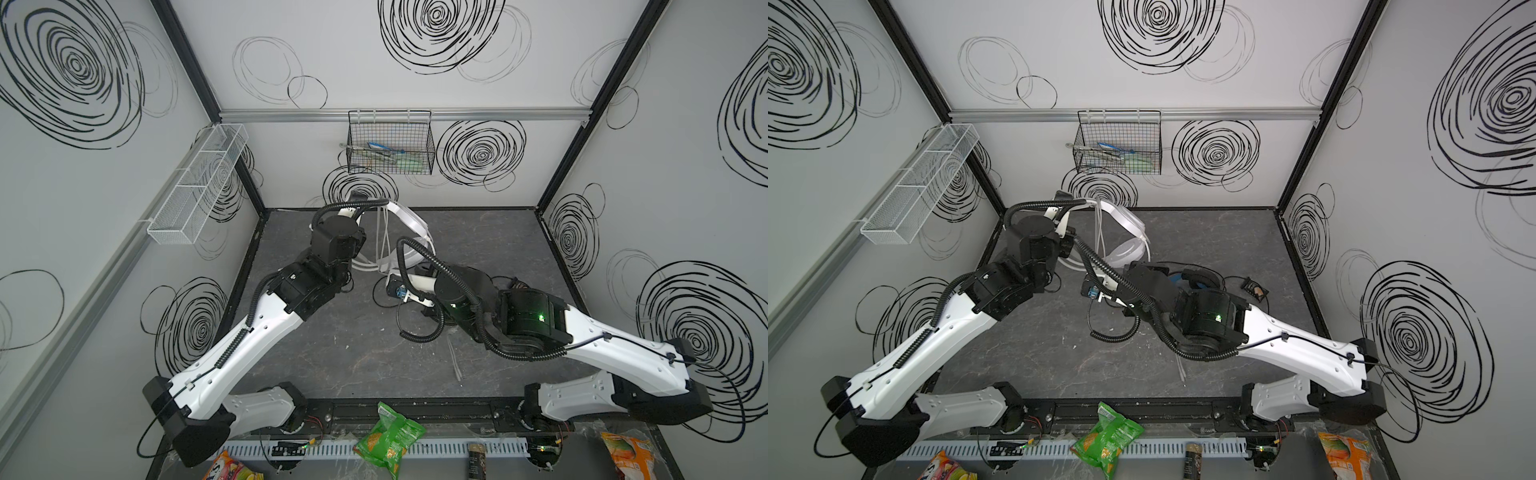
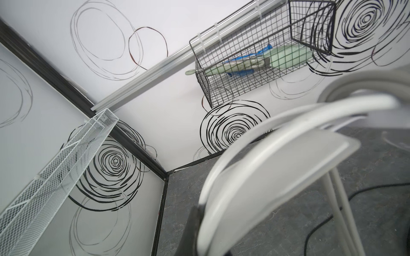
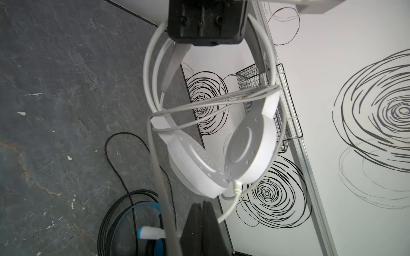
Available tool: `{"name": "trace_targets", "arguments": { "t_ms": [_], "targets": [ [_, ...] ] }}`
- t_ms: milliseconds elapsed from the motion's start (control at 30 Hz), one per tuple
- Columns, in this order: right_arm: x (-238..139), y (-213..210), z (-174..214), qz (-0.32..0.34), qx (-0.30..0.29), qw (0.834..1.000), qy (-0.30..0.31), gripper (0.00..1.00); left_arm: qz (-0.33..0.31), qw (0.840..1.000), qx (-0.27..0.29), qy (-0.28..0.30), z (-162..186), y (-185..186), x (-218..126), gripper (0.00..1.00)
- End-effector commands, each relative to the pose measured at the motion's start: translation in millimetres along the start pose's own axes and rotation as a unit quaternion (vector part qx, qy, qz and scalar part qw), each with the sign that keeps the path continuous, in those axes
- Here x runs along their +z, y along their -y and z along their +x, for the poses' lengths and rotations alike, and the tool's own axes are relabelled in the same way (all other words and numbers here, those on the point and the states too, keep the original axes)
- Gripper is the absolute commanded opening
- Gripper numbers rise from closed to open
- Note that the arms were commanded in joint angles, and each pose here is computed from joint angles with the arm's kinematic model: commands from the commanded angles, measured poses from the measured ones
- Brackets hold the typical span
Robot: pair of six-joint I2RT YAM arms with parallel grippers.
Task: Wrap the headphones
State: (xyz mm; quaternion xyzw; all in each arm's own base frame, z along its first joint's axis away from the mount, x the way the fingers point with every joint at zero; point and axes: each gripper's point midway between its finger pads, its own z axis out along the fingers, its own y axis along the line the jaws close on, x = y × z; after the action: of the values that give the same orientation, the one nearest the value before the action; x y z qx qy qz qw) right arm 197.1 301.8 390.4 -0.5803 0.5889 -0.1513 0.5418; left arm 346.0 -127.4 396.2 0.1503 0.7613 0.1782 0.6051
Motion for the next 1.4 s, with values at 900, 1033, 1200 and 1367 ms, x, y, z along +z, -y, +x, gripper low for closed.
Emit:
{"name": "trace_targets", "arguments": {
  "t_ms": [900, 1033, 1200, 1367],
  "targets": [
    [1, 123, 37, 0.142, 0.143, 0.979, 0.024, 0.14, 0.315, 0.943, 0.072, 0.078, -13, 91, -100, 0.0],
    [2, 126, 39, 0.135, 0.162, 0.977, 0.032, 0.15, 0.337, 0.936, 0.063, 0.086, -20, 98, -116, 0.0],
    [3, 127, 47, 0.13, 0.195, 0.971, 0.041, 0.14, 0.339, 0.933, 0.004, 0.116, -43, 80, -128, 0.0],
    [1, 136, 58, 0.129, 0.247, 0.959, 0.055, 0.13, 0.342, 0.931, -0.031, 0.121, -59, 68, -135, 0.0]
  ]
}}
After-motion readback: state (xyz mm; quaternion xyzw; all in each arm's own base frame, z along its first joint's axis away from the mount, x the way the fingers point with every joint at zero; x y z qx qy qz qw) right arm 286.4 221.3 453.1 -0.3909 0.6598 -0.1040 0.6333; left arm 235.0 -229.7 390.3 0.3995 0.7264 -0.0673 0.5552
